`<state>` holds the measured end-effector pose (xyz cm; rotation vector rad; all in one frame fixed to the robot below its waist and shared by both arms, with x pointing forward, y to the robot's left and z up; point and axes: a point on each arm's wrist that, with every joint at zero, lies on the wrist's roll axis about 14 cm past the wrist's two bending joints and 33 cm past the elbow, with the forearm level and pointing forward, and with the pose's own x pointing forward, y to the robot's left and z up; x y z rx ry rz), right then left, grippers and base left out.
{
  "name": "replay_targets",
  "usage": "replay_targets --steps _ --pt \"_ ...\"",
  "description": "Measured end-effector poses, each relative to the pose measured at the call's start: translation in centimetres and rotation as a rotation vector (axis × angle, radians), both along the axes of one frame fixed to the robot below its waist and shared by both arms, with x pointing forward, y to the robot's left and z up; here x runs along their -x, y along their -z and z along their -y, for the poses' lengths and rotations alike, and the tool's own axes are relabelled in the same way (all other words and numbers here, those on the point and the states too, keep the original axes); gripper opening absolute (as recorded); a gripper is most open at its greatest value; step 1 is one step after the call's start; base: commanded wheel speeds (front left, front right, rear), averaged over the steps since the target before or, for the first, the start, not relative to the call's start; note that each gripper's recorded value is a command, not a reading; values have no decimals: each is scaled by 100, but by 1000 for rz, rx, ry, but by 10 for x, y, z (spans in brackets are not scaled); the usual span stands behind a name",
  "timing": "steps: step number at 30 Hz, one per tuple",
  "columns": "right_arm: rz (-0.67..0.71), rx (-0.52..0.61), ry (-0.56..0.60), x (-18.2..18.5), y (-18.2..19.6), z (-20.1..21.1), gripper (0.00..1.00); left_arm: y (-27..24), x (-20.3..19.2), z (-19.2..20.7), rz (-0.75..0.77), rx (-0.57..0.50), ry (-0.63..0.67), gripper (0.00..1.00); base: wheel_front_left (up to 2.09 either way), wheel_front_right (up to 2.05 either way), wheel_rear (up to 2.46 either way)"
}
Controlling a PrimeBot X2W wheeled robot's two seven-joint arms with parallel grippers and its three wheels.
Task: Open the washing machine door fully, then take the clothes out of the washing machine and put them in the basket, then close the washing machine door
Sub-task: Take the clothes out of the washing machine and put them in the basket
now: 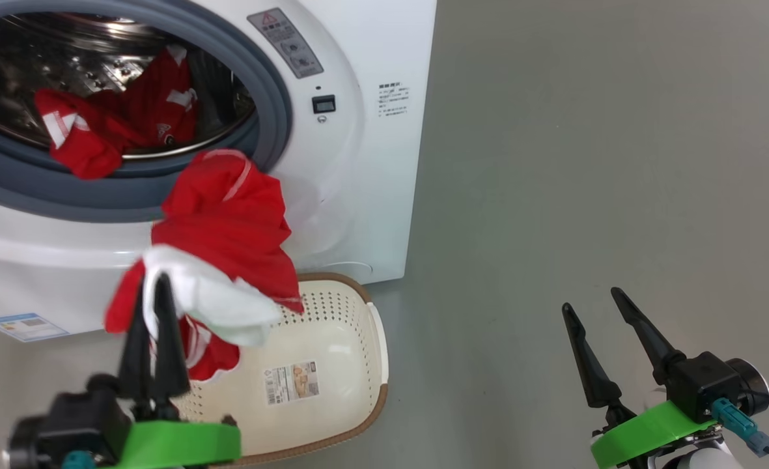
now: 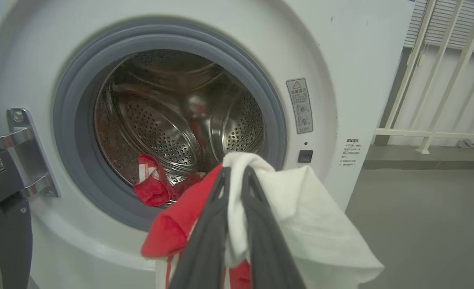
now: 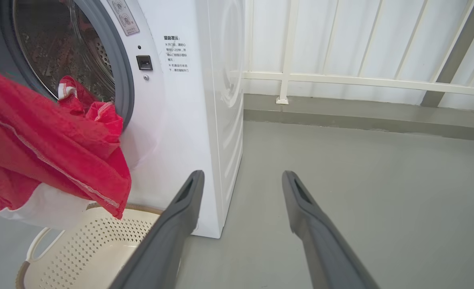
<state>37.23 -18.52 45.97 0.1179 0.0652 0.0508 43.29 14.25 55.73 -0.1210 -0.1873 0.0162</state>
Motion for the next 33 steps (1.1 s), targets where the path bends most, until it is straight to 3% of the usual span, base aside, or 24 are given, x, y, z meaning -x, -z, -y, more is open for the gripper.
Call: replay_targets --steps 11,20,33 --pt "-41 4 16 -3 14 6 100 101 5 16 -280 58 26 0 0 0 0" --pt "-49 9 28 -21 20 12 100 148 -16 26 -381 69 56 0 0 0 0" --pt "-96 0 56 -49 46 22 100 263 -33 36 -680 95 91 0 0 0 0"
